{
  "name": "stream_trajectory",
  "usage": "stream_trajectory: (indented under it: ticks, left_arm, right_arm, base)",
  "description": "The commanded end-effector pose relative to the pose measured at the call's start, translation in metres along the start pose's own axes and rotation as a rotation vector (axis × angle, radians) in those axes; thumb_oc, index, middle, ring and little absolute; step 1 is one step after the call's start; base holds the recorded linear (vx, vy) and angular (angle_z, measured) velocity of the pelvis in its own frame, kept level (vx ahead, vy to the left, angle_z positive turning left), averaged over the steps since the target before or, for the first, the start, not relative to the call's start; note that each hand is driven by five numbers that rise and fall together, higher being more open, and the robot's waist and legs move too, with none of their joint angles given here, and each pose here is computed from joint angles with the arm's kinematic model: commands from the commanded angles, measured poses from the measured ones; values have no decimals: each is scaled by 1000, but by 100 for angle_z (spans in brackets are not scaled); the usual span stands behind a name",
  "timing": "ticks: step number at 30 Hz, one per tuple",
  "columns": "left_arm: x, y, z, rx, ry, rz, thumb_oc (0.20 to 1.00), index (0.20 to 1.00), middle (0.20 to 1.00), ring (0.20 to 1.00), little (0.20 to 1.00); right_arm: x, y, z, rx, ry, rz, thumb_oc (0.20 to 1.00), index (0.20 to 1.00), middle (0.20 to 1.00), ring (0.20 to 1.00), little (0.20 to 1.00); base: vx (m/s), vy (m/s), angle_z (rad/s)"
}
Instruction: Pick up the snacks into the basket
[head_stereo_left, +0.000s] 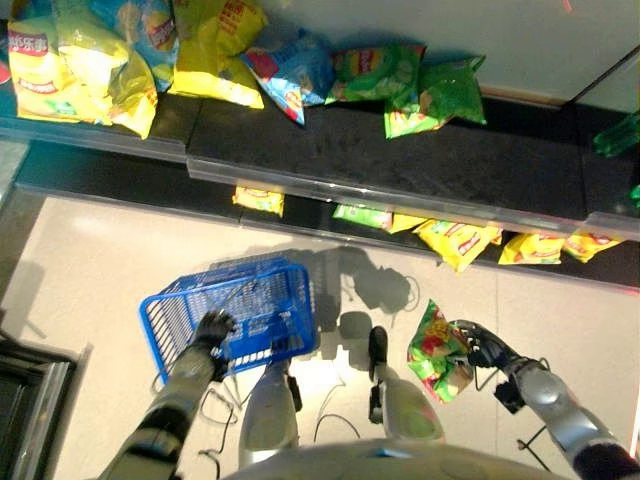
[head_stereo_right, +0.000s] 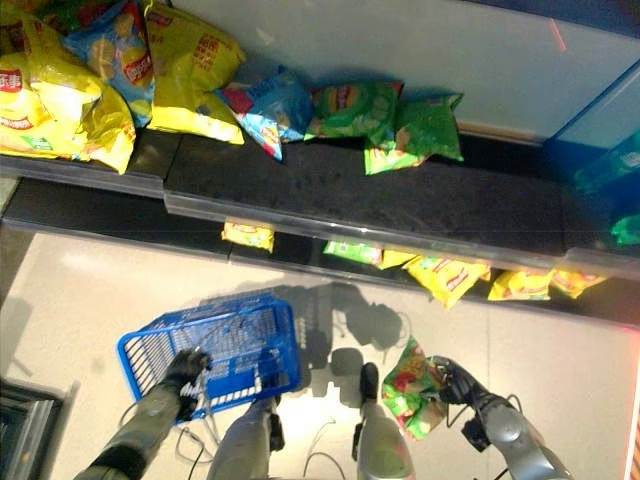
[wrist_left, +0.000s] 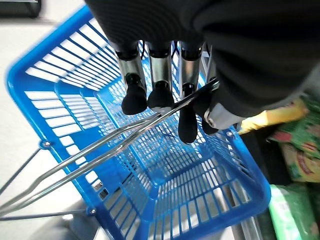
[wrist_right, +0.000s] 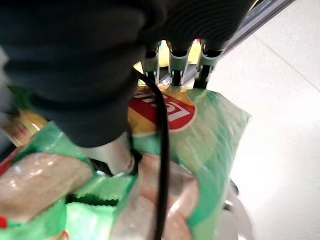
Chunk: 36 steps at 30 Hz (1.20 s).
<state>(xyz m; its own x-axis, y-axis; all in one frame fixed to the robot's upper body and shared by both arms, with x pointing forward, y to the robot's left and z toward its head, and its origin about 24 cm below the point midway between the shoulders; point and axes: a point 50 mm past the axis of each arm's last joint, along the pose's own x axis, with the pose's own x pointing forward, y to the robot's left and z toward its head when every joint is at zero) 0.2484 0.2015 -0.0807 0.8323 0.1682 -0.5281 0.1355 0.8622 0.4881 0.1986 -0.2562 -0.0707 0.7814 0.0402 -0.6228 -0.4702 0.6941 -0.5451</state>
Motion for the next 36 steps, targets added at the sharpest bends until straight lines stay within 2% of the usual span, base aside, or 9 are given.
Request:
stream_trajectory:
  ticks: [1,9,19,22,26,31,36]
  left_arm:
    - [9,-21,99,-35,-327,0,200,200,200,200,200]
    - [-9,-71,162,-47,-512,-150,200,200,200,200,200]
    - [-38,-98,218,-190,-667,-264,200,200,200,200,200]
    - [-61,-105,247,-262,-787,-354,200,200,200,200,200]
    - [-83,-106,264,-312,-884,-438,200,200,200,200,200]
    - [-111,-85,269,-344,-1050,-492,200,200,200,200,200]
    - [-121,-72,270,-378,-1099,-478,200,200,200,200,200]
  right_arm:
    - [17,1,30,-51,-69,-104,200,200,200,200,200]
    - [54,11,97,-35,-158,-152,200,200,200,200,200]
    - [69,10,175,-65,-309,-193,200,200,200,200,200]
    - [73,-18,204,-122,-335,-271,200,200,200,200,200]
    - [74,-58,213,-110,-286,-380,200,200,200,200,200]
    - [65,-113,208,-144,-210,-546,200,200,200,200,200]
    - [50,-159,190,36,-154,-735,200,200,200,200,200]
  base:
    - [-69,-57,-12]
    - [-49,-20,0]
    - [-50,-13,2]
    - [-74,4,7]
    - [-37,52,9]
    - [-14,107,7]
    - [17,121,11]
